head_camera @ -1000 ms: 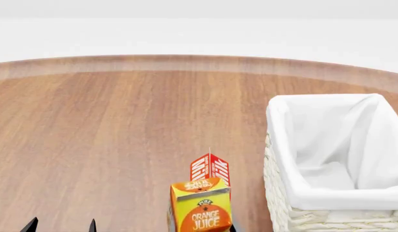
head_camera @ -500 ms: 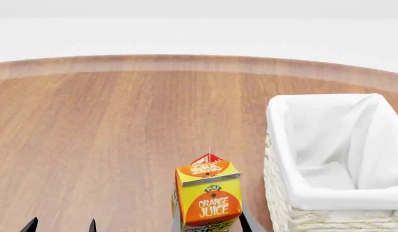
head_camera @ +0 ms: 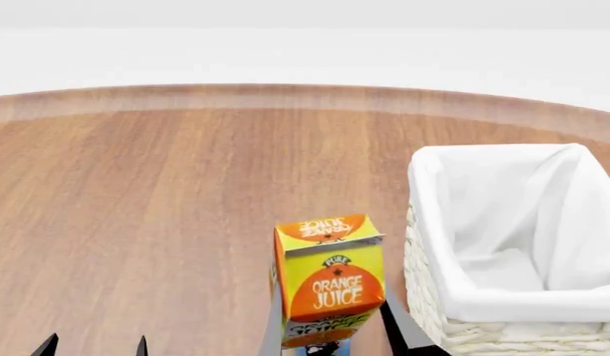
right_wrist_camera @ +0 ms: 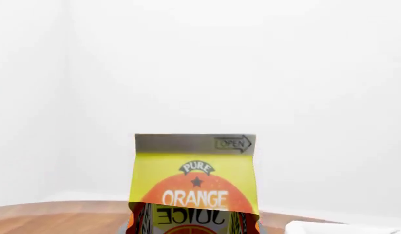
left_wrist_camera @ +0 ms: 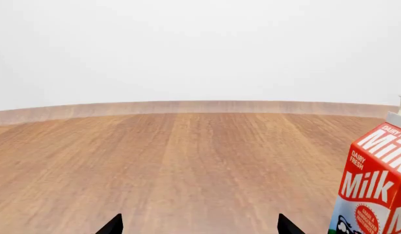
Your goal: Pick up the orange juice, and put it in the basket.
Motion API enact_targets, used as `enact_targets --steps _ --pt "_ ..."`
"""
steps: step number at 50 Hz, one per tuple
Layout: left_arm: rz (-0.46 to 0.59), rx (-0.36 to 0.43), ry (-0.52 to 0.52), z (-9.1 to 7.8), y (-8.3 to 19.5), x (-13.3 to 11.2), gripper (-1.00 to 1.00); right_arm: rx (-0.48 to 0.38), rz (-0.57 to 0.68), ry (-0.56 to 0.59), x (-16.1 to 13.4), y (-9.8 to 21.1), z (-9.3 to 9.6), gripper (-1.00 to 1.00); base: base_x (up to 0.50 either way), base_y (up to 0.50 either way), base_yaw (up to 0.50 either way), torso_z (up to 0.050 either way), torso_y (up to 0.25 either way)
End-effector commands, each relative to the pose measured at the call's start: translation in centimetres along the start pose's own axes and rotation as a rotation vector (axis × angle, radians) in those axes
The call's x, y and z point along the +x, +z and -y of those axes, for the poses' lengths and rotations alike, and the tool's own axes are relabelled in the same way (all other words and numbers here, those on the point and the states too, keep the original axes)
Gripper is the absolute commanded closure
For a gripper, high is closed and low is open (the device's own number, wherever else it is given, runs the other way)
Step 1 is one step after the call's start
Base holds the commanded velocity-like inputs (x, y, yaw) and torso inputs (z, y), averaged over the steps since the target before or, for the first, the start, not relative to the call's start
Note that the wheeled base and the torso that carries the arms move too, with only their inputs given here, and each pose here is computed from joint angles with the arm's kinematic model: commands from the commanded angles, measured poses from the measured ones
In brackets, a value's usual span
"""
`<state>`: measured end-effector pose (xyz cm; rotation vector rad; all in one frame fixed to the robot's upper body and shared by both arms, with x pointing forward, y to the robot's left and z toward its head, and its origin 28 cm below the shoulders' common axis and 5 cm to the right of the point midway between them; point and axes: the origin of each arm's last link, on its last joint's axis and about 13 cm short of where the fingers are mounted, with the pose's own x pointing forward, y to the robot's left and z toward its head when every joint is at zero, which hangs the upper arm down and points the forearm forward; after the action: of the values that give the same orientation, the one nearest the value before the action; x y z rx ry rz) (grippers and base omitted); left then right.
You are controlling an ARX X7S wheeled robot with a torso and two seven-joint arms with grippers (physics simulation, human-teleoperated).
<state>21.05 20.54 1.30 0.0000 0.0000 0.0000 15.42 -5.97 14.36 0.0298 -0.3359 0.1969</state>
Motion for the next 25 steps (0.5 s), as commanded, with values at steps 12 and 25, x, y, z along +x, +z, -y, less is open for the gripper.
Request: enact_targets --steps 12,25 --pt "0.000 0.000 0.000 0.0 0.0 0.0 -1.00 -0.059 0.098 -0.035 1.2 2.9 0.6 1.00 0.00 0.00 0.00 0.000 0.000" --pt "0.000 0.000 0.000 0.0 0.0 0.0 -1.00 -0.059 0.138 -0.081 1.9 4.4 1.5 1.00 0.00 0.00 0.00 0.001 0.001"
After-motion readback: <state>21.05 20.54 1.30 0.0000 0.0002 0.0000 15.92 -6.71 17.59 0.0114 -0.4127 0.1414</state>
